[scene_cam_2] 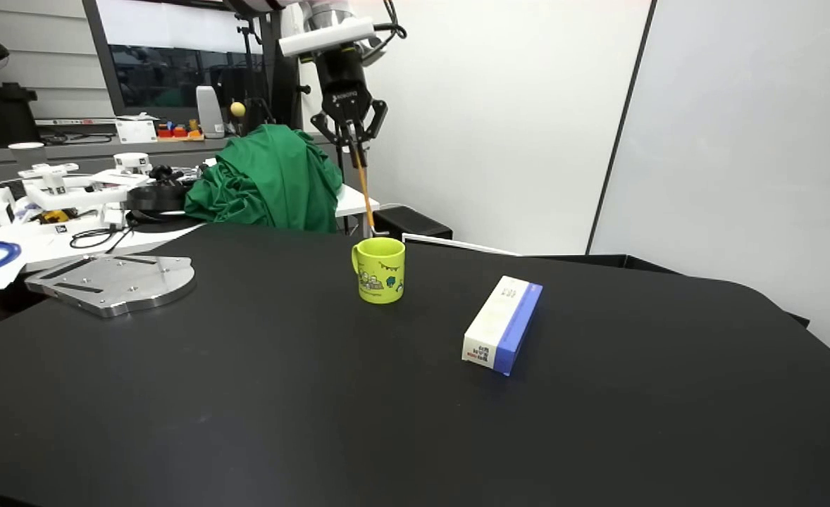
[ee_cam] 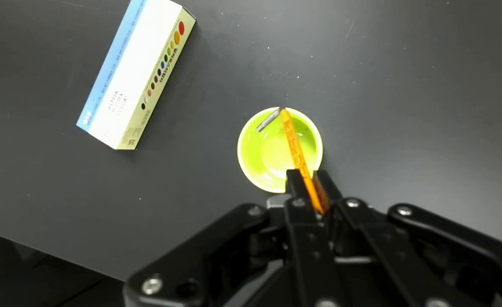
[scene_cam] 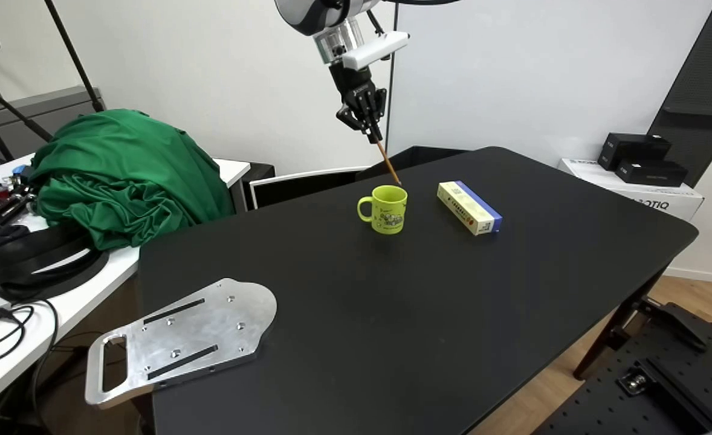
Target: Remove the orange object from the yellow mug
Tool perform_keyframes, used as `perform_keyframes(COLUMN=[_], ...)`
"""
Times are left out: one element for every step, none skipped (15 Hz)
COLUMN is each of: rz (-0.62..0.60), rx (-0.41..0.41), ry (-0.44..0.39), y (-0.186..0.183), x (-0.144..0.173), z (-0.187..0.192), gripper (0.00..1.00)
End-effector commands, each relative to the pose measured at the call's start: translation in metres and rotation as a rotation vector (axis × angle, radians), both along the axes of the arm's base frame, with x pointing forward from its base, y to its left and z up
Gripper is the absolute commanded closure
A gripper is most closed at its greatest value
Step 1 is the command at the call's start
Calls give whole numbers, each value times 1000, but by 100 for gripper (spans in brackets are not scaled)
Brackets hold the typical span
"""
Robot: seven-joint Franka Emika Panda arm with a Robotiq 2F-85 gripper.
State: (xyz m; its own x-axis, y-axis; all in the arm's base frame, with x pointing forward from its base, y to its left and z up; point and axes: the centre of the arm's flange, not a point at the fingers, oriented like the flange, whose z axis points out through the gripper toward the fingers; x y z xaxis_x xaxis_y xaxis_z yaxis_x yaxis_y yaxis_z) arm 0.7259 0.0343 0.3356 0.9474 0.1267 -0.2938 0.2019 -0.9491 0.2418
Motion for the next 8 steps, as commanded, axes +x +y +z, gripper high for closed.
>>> perform_keyframes(rz=[65, 89, 117, 150, 178, 204, 223, 238], rx=[8, 19, 40, 62, 85, 121, 148, 173], ry=[53, 79, 118, 164, 208, 260, 309, 362], y=[37, 49, 62, 75, 85, 95, 104, 110], x=[-9, -14, -20, -25, -29, -34, -38, -42], z=[-2, -8, -15, -25, -34, -45, -57, -68], gripper=[98, 98, 98, 98, 98, 98, 98, 98])
